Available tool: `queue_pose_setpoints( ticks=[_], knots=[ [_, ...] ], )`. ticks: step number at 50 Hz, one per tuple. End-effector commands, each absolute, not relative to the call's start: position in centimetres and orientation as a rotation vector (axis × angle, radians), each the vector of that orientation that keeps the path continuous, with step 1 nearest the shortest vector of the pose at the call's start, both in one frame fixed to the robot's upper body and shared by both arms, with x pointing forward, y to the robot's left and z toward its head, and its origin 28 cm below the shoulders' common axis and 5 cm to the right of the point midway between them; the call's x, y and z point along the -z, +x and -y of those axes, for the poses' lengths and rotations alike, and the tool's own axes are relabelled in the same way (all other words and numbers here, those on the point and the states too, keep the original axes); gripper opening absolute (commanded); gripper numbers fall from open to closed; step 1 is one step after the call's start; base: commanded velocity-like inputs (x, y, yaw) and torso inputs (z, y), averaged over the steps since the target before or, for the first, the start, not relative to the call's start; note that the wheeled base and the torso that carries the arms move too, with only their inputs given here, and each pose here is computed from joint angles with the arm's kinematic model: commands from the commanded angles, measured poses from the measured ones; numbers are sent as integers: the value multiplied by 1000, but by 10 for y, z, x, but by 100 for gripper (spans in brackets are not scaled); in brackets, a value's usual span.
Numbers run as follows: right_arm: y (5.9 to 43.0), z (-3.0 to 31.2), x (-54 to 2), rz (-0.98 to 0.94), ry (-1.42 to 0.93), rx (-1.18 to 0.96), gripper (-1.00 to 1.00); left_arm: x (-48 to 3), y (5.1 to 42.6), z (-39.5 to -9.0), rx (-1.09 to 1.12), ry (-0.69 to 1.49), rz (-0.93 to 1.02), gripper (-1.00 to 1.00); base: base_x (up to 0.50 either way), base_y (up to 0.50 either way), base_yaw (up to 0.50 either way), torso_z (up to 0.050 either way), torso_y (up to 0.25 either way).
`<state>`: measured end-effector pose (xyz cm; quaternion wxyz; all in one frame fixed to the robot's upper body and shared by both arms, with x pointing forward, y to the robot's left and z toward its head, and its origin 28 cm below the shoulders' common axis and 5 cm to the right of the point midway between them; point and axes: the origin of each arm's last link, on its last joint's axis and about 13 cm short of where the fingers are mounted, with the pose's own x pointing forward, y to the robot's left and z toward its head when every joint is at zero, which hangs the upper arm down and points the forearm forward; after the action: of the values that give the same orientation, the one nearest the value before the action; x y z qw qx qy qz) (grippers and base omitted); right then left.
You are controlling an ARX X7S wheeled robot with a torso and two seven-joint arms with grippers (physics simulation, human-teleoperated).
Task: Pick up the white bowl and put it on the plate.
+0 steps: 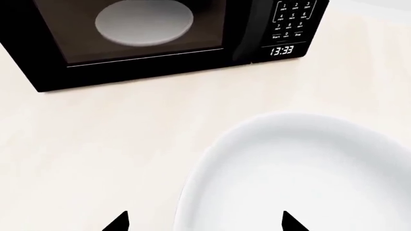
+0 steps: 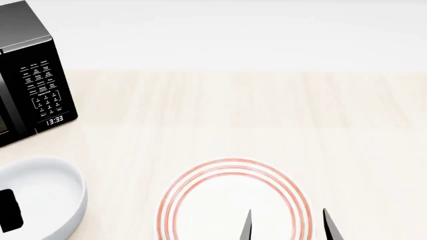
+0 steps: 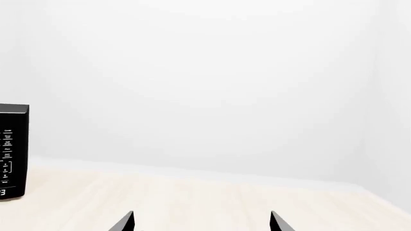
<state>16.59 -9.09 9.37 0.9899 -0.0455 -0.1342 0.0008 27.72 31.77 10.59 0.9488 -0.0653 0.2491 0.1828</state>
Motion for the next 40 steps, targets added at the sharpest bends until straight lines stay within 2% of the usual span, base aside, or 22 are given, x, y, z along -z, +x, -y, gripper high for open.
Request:
queue_pose_setpoints(
  ticks=[1, 22, 23, 40],
  knots=[
    [166, 91, -94, 269, -90, -2, 100, -102, 278, -319, -384, -129, -511, 100, 0, 0, 0, 0, 0],
    [166, 91, -93, 268, -89, -6, 100, -99, 279, -320, -385, -124, -517, 100, 0, 0, 0, 0, 0],
    [166, 90, -93, 268, -88, -9, 100, -98, 279, -320, -387, -125, -517, -100, 0, 0, 0, 0, 0],
    [165, 90, -92, 267, -88, -11, 100, -97, 277, -322, -396, -131, -514, -100, 0, 0, 0, 0, 0]
  ],
)
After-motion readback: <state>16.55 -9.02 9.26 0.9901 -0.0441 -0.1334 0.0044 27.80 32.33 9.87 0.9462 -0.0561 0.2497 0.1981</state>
